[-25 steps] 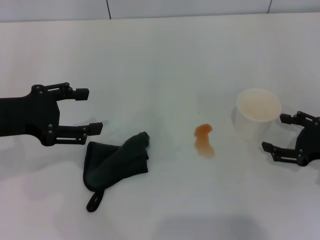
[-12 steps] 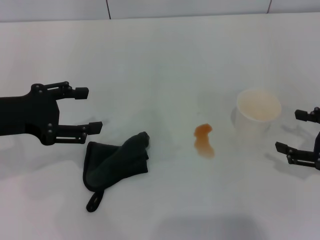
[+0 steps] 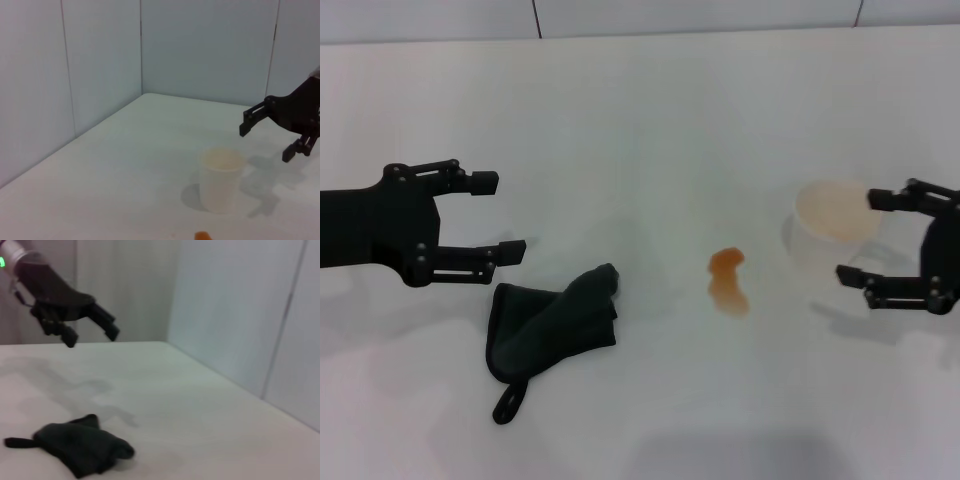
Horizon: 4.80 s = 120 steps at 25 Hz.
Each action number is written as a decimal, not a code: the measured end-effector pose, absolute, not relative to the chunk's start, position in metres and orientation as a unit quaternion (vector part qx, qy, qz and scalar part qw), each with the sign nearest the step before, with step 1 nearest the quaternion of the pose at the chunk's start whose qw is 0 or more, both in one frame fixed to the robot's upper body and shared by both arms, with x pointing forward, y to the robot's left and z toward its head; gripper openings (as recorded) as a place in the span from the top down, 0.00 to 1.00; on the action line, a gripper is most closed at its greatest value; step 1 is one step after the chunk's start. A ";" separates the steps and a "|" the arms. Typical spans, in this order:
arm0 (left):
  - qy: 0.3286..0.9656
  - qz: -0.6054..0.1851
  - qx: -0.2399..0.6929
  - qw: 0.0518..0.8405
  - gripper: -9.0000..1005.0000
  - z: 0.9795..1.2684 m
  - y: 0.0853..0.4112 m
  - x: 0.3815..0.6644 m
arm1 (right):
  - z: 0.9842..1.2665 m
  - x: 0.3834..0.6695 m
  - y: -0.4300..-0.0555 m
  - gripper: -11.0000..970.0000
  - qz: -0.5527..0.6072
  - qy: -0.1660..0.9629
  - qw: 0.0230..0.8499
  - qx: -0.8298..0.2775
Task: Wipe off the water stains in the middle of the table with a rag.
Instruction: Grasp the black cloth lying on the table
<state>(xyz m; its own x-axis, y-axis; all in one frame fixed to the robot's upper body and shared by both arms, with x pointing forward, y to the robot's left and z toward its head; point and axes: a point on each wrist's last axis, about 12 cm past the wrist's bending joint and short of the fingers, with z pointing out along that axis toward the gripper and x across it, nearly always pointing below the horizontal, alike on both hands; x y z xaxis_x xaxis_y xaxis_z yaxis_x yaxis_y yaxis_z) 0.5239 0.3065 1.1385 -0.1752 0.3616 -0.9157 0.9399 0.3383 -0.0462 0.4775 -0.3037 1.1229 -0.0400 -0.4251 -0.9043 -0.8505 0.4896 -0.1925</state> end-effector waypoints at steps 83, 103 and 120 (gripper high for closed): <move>0.757 -0.216 0.606 0.111 0.24 1.123 0.199 0.573 | 1.146 0.513 -0.255 0.10 0.250 0.693 0.396 -0.548; 0.760 -0.212 0.604 0.111 0.30 1.119 0.201 0.574 | 1.142 0.512 -0.256 0.10 0.256 0.697 0.393 -0.542; 0.756 -0.199 0.615 0.103 0.40 1.111 0.196 0.572 | 1.141 0.511 -0.256 0.10 0.262 0.697 0.391 -0.541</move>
